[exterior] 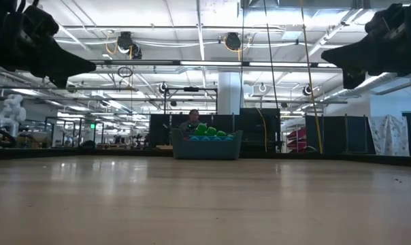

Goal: Sort blocks by size
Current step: Return to Home Position

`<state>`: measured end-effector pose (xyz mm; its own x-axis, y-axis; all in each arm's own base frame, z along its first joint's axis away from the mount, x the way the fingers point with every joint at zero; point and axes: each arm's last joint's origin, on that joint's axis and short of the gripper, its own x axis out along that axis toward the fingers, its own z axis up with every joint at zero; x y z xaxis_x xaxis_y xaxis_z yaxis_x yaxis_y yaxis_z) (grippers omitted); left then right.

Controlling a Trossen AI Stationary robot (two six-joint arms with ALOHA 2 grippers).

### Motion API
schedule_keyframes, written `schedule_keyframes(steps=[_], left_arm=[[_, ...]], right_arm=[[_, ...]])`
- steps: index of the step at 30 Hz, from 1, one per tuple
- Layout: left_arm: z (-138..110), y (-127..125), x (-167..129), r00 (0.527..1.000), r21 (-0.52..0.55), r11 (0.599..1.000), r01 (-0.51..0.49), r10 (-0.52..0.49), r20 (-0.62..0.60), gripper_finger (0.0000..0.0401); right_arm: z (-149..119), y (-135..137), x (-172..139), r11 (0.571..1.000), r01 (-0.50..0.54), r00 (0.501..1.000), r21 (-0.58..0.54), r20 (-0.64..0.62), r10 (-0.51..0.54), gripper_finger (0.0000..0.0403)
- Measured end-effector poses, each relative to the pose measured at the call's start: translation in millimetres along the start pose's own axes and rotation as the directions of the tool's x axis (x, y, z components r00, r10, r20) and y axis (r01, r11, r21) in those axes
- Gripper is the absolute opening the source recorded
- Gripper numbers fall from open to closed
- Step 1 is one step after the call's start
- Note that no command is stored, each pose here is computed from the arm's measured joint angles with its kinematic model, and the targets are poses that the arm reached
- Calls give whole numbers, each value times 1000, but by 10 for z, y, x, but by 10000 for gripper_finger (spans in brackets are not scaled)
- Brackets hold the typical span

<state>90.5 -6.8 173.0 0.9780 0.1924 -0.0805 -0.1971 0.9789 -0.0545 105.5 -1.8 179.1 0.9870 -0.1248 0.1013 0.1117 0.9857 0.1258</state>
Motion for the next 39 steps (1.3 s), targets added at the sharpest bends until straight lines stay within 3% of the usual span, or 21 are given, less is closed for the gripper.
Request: schedule_keyframes(steps=[13,20,32,39], left_arm=[[116,16,-49,1000,16,1000,-21,21,0,6],[12,21,-32,998,-31,999,-37,36,-59,6],[-2,11,-6,999,-55,998,-38,38,-14,6],[-10,18,2,998,10,998,-62,62,-23,6]], right_arm=[[-26,-10,-95,1000,-22,1000,-10,-19,21,0],[-56,-14,-96,1000,-18,999,-16,-49,18,0],[-65,-14,-93,1000,-19,998,-16,-59,18,0],[-67,-16,-91,999,-14,998,-33,-62,12,0]])
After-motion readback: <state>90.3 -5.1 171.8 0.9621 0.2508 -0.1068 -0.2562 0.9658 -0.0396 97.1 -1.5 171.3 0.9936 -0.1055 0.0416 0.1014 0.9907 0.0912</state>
